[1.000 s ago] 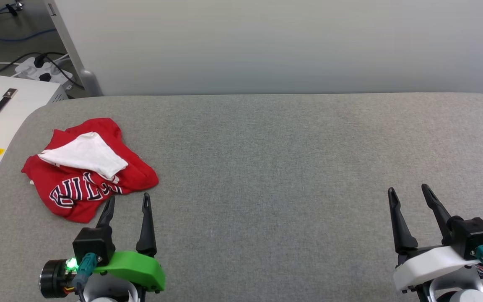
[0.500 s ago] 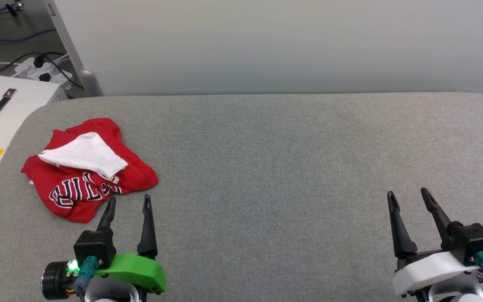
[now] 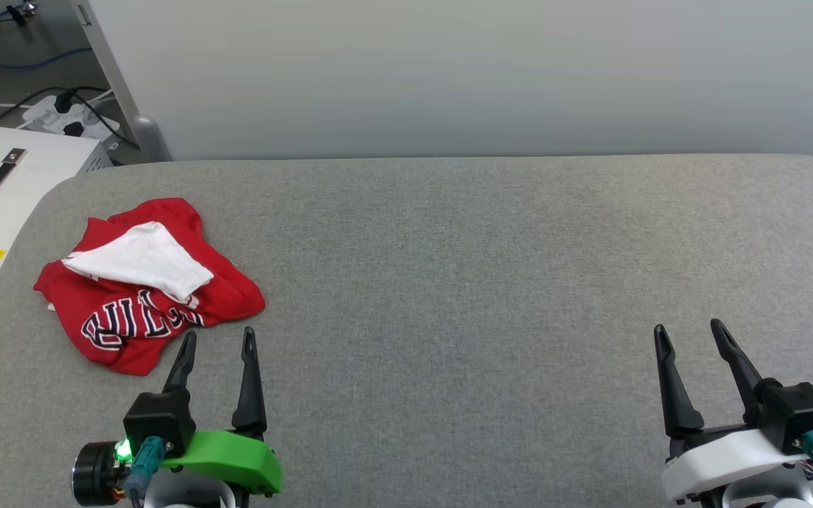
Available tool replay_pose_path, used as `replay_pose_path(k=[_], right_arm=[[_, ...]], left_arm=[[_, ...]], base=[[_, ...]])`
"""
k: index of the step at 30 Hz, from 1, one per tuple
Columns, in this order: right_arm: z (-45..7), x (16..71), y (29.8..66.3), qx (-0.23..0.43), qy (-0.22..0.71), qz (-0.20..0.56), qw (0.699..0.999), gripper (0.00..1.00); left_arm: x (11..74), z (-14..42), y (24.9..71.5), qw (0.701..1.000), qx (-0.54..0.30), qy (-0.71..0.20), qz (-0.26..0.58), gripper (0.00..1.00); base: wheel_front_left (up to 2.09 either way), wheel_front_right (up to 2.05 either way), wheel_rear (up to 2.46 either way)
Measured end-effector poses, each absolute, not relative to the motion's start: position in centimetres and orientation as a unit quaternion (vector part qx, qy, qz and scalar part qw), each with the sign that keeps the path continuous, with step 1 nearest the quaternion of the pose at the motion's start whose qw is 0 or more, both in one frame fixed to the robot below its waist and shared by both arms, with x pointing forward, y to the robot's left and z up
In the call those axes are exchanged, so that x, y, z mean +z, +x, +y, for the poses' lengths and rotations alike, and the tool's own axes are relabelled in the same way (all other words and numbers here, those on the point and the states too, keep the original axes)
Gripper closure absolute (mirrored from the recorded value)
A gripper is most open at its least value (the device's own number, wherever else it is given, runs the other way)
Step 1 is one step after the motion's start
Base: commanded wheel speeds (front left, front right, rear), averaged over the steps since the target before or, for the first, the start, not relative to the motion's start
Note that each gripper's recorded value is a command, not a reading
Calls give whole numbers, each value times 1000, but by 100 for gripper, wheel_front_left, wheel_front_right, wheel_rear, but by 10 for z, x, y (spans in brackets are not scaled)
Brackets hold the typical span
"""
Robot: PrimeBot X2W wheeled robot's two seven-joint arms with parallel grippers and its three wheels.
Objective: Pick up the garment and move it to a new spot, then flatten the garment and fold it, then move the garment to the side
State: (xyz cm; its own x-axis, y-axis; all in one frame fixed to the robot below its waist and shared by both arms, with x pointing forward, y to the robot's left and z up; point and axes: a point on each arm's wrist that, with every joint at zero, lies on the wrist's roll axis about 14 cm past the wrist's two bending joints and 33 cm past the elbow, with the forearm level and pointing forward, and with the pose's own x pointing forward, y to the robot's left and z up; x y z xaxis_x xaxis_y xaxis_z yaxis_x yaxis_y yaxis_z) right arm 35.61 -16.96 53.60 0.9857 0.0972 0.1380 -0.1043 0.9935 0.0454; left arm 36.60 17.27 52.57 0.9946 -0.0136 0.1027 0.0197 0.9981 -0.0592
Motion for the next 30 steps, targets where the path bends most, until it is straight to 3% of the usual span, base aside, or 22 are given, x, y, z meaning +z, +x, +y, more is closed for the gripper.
replay_pose_path(k=[30], right_arm=[[-152, 528, 353, 77, 36, -72, 994, 0]], left_arm=[[519, 191, 354, 997, 20, -45, -60, 0]], base=[[0, 0, 0]])
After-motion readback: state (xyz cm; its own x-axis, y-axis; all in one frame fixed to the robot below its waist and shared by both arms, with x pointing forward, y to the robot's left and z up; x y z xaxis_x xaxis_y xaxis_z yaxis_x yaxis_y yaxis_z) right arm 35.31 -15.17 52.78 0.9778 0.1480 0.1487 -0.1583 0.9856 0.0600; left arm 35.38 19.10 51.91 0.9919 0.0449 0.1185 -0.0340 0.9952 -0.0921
